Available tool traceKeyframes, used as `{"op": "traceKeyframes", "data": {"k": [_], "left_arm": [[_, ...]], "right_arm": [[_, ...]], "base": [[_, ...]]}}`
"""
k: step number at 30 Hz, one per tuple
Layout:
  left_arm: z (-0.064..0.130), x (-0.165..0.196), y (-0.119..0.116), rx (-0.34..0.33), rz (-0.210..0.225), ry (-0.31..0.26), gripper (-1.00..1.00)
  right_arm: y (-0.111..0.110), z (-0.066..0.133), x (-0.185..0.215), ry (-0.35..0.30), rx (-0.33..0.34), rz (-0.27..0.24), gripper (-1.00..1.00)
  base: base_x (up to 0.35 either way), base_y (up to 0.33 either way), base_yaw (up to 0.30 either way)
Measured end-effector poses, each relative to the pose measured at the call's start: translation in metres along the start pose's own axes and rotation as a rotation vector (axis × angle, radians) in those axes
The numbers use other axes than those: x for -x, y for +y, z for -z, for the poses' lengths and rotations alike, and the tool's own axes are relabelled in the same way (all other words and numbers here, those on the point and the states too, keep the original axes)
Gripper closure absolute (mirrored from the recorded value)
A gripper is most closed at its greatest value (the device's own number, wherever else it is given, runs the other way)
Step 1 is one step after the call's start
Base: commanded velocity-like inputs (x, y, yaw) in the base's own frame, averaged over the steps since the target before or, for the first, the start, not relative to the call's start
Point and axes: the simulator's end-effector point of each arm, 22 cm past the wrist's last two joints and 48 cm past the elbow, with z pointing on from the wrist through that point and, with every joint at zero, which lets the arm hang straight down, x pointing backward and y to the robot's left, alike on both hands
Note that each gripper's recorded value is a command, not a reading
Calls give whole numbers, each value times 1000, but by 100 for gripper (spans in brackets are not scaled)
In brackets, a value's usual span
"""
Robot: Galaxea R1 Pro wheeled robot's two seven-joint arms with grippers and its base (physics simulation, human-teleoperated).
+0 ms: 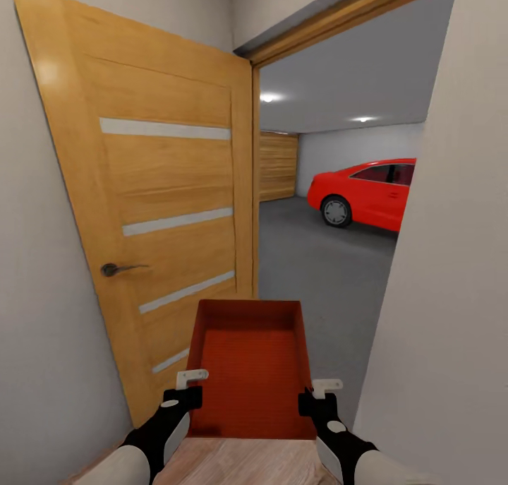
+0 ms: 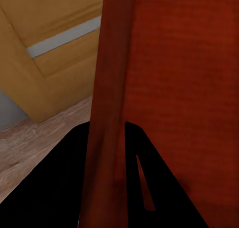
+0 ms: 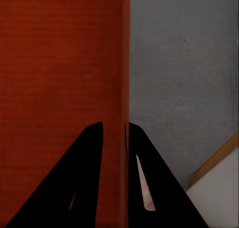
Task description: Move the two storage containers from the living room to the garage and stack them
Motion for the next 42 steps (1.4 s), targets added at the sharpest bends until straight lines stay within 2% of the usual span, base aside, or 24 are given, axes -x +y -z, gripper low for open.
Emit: {"op": "traceKeyframes", "data": {"k": [16,29,42], "left_arm": [[0,0,-1,-1,0,1,100],[0,0,0,-1,0,1,100],[0,0,0,-1,0,1,100]], "right_arm": [[-1,0,0,0,0,1,100],[0,0,0,1,1,1,100],[0,0,0,1,0,0,100]], "base": [[260,59,-286],[312,154,-50],[312,155,-265]]}}
